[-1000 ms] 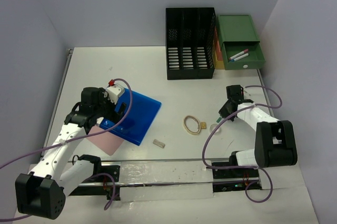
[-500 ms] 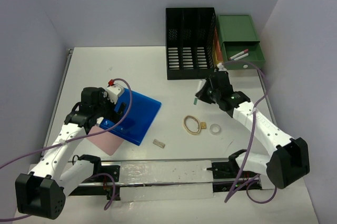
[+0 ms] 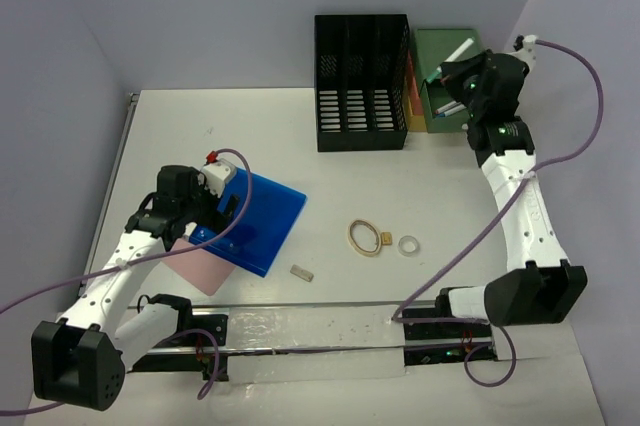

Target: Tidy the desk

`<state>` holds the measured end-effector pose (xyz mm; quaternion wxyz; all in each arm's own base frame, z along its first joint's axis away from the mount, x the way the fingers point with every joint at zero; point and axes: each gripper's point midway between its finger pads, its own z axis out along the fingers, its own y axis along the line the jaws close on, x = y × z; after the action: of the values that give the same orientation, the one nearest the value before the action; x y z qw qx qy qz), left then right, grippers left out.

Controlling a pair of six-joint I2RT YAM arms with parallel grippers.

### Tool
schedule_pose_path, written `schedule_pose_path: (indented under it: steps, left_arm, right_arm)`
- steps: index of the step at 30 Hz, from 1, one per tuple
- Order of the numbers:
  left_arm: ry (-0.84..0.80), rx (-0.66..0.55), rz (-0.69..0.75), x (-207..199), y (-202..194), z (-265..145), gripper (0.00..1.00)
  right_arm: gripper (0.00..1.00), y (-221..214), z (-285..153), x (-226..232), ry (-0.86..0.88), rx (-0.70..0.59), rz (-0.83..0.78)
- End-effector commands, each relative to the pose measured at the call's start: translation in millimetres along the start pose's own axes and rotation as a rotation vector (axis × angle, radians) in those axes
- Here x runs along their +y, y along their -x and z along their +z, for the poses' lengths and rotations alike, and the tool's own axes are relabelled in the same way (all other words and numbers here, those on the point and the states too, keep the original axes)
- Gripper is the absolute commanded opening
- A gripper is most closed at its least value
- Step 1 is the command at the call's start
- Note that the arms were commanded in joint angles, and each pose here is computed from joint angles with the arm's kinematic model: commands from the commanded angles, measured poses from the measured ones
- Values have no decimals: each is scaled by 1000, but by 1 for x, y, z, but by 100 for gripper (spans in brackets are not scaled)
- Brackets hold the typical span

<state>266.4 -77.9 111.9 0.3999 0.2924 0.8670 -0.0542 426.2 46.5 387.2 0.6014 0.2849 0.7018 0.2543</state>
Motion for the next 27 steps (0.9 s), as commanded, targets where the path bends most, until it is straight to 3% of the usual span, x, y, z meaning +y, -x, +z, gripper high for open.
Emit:
schedule_pose_path:
  steps: [1, 8, 12, 15, 23, 27]
  left_arm:
    - [32, -35, 1, 7, 9, 3, 99]
    - [19, -22, -1, 5, 7, 5, 99]
    - [14, -19, -3, 4, 7, 5, 99]
    - [10, -25, 0, 3, 8, 5, 99]
    - [11, -38, 1, 3, 10, 3, 99]
    - [18, -48, 2, 4, 12, 0, 99]
  right_arm:
    - [0, 43, 28, -51, -188, -149, 50]
    - [1, 40, 67, -120, -350, -123, 93]
    - [14, 30, 80, -154, -438, -104, 89]
    - [33, 18, 90, -157, -427, -42, 50]
    - [47, 19, 81, -132, -348, 26, -63]
    - [49, 14, 66, -134, -357, 52, -111]
